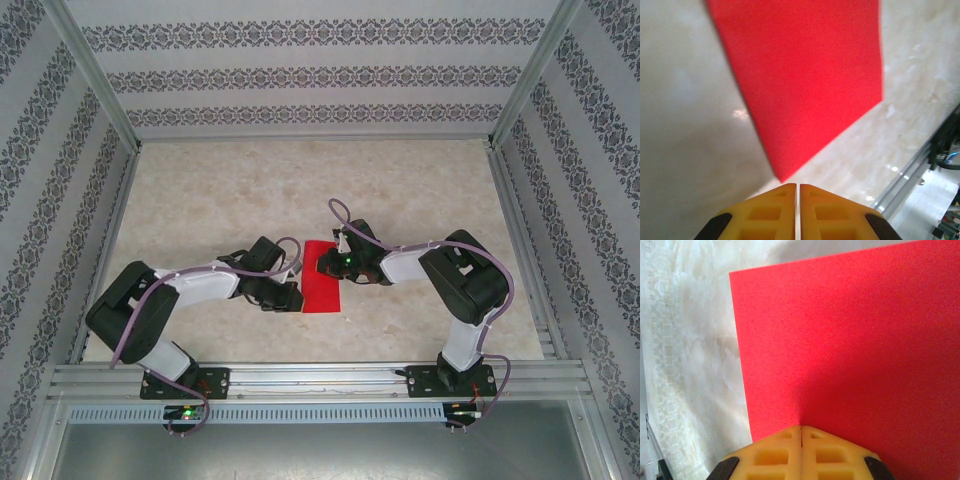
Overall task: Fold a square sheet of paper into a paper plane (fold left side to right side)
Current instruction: First fold the square sheet of paper in half at the center of the table, then hold the square sheet of paper at the center of the table.
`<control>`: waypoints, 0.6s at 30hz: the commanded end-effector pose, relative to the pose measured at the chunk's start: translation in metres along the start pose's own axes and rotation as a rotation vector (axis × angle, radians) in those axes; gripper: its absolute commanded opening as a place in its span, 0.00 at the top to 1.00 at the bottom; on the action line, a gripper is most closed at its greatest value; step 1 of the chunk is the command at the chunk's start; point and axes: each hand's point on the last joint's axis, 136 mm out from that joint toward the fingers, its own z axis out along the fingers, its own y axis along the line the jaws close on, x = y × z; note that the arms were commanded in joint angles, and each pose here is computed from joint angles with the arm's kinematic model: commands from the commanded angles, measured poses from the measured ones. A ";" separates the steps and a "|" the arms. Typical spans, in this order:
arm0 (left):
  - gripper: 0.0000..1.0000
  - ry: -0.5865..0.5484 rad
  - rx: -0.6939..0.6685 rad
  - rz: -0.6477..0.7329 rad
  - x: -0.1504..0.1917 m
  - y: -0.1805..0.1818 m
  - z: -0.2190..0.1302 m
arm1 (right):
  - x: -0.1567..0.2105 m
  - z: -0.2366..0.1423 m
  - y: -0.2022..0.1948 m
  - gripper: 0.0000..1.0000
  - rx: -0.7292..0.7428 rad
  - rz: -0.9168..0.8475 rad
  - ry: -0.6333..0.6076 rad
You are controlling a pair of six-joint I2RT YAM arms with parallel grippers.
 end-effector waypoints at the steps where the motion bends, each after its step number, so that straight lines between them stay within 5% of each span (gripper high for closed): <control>1: 0.91 -0.019 0.051 -0.005 -0.005 -0.015 -0.018 | 0.028 0.004 -0.042 1.00 0.126 0.056 0.068; 6: 0.91 -0.105 0.068 0.005 -0.032 -0.013 -0.035 | 0.027 0.001 -0.037 1.00 0.114 0.043 0.061; 18: 0.92 -0.083 0.009 0.029 -0.070 0.005 -0.004 | 0.023 -0.001 -0.030 1.00 0.100 0.037 0.056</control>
